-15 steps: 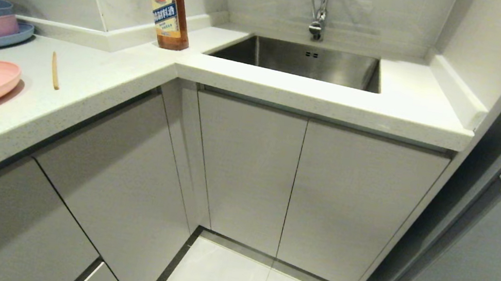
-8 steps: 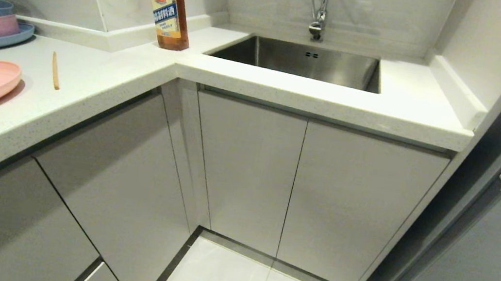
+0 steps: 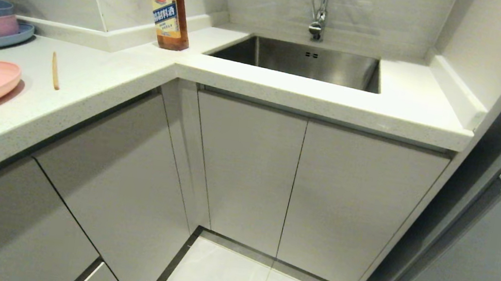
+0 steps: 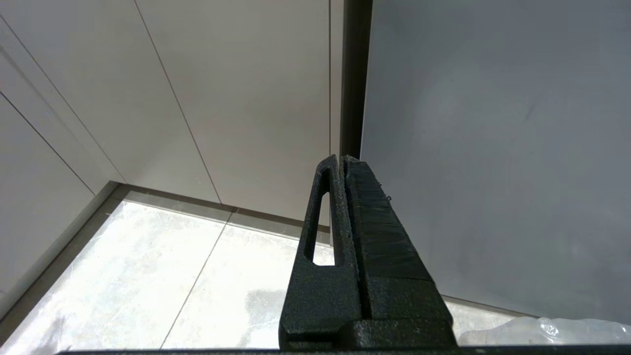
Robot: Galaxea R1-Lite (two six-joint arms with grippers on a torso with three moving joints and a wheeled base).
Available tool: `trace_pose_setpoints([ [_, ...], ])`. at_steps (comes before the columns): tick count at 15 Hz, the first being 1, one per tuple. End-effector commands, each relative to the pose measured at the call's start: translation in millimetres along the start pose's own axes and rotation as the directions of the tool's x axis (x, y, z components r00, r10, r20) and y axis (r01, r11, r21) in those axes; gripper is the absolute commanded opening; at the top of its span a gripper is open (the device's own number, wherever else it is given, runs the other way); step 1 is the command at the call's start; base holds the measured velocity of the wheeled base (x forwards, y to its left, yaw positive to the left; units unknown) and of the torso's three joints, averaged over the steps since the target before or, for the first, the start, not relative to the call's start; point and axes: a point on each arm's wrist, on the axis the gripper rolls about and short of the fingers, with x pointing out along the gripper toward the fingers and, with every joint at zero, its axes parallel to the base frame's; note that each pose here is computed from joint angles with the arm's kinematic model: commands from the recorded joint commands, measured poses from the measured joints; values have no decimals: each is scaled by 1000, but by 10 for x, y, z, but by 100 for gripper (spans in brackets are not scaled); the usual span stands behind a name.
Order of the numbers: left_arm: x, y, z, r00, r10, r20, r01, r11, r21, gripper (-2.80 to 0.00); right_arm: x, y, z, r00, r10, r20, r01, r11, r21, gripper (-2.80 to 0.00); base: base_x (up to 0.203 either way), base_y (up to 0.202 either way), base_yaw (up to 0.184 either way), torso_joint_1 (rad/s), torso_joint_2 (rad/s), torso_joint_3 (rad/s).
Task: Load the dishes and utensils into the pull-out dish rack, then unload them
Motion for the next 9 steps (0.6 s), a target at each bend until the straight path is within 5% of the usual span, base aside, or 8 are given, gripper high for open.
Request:
trace_pose_setpoints([
  [1, 7, -1, -33, 1000, -1, -16, 1, 1000, -1, -280, 1, 0, -5, 1000, -1, -2, 1, 1000, 0, -280, 0, 0, 0, 0, 0, 0],
  [9, 11, -1, -33, 1000, 2, -8, -2, 1000, -7, -280, 2, 0, -6, 1000, 0, -2, 0, 1000, 0, -280, 0, 0, 0, 0, 0, 0],
])
